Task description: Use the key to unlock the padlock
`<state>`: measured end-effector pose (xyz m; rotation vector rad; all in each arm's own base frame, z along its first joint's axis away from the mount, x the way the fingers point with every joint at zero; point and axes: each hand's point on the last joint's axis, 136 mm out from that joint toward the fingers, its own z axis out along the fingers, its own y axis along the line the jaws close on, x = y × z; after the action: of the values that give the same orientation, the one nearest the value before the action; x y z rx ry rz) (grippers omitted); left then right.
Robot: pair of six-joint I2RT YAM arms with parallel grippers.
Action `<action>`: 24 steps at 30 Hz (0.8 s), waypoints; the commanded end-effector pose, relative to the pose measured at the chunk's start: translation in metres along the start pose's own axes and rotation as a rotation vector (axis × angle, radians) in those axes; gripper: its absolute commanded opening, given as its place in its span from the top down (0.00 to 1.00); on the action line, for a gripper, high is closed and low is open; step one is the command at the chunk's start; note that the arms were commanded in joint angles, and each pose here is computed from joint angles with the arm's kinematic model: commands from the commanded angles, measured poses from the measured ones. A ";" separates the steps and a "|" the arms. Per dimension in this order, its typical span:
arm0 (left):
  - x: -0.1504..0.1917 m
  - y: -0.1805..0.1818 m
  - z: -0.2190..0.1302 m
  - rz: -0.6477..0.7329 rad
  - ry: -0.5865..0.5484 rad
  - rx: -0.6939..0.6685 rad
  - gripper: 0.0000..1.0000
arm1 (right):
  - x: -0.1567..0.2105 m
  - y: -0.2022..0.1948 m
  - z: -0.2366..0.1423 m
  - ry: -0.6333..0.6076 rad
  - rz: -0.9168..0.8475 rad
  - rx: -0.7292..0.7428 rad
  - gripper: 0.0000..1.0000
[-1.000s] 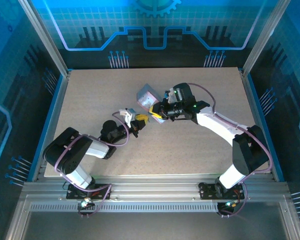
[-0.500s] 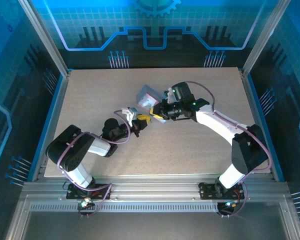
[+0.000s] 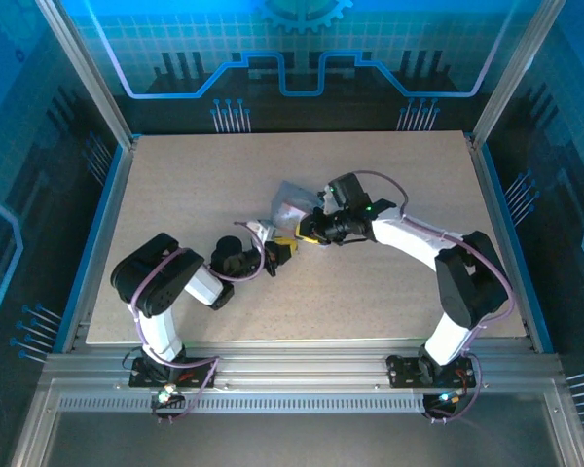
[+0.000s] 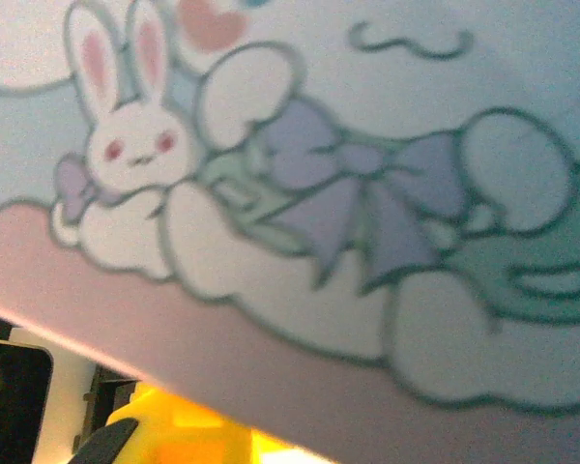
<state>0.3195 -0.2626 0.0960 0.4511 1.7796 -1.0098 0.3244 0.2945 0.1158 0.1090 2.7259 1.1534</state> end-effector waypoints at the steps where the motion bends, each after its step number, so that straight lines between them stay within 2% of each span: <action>1: 0.009 -0.006 -0.001 -0.045 -0.009 -0.020 1.00 | 0.007 -0.004 0.017 0.004 -0.062 0.003 0.96; 4: 0.026 -0.006 -0.004 -0.070 0.023 -0.049 1.00 | 0.011 -0.014 0.025 -0.009 -0.095 0.061 0.93; 8: 0.042 -0.003 -0.006 -0.102 0.054 -0.084 1.00 | 0.018 -0.021 0.032 -0.023 -0.119 0.087 0.83; 12: 0.050 0.003 -0.008 -0.142 0.068 -0.114 1.00 | 0.021 -0.024 0.033 -0.050 -0.139 0.085 0.61; 15: 0.053 0.003 -0.008 -0.168 0.076 -0.111 1.00 | 0.024 -0.029 0.034 -0.066 -0.136 0.069 0.49; 18: 0.054 0.001 -0.010 -0.187 0.078 -0.107 1.00 | 0.025 -0.031 0.034 -0.093 -0.132 0.042 0.45; 24: 0.054 -0.004 -0.015 -0.252 0.084 -0.090 1.00 | 0.028 -0.037 0.034 -0.133 -0.097 -0.031 0.44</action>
<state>0.2896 -0.2593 0.0412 0.2476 2.0076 -1.0320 0.2937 0.2898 0.0456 0.0250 2.6759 1.0272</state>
